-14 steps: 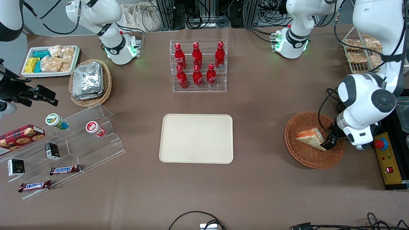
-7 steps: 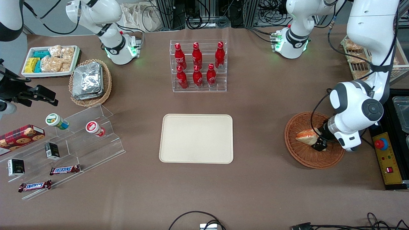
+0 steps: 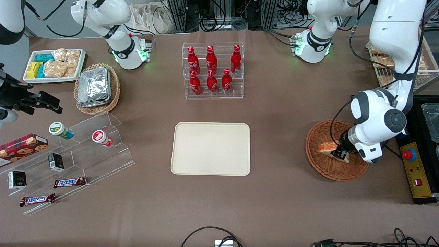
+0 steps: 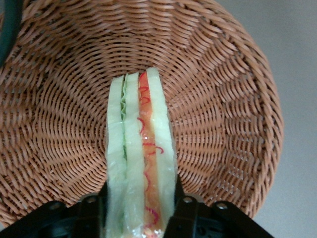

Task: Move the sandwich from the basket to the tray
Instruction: 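Lower the left gripper and close it on the wrapped sandwich, then lift the sandwich out of the basket with the left gripper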

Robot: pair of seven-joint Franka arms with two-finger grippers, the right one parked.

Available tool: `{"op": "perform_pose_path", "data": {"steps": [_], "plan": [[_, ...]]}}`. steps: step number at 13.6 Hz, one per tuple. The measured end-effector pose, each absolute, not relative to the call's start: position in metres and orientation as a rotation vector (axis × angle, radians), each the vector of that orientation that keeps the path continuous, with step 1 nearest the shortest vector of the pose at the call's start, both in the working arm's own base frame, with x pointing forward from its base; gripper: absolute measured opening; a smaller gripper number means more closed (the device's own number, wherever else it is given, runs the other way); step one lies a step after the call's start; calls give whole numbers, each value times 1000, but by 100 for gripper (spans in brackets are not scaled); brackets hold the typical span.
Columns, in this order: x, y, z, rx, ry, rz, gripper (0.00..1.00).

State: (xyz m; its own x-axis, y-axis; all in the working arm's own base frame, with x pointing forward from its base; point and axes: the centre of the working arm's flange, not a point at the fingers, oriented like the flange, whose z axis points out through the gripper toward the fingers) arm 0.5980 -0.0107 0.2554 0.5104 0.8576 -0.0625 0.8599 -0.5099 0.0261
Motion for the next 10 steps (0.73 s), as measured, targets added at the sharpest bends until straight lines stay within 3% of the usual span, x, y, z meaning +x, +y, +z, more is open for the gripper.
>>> {"op": "perform_pose_path", "data": {"steps": [5,8,10], "plan": [[604,-20,316,2809,1269,-102,30],[614,-39,407,2945,907,-138,19],[619,-57,477,3015,587,-114,19]]}}
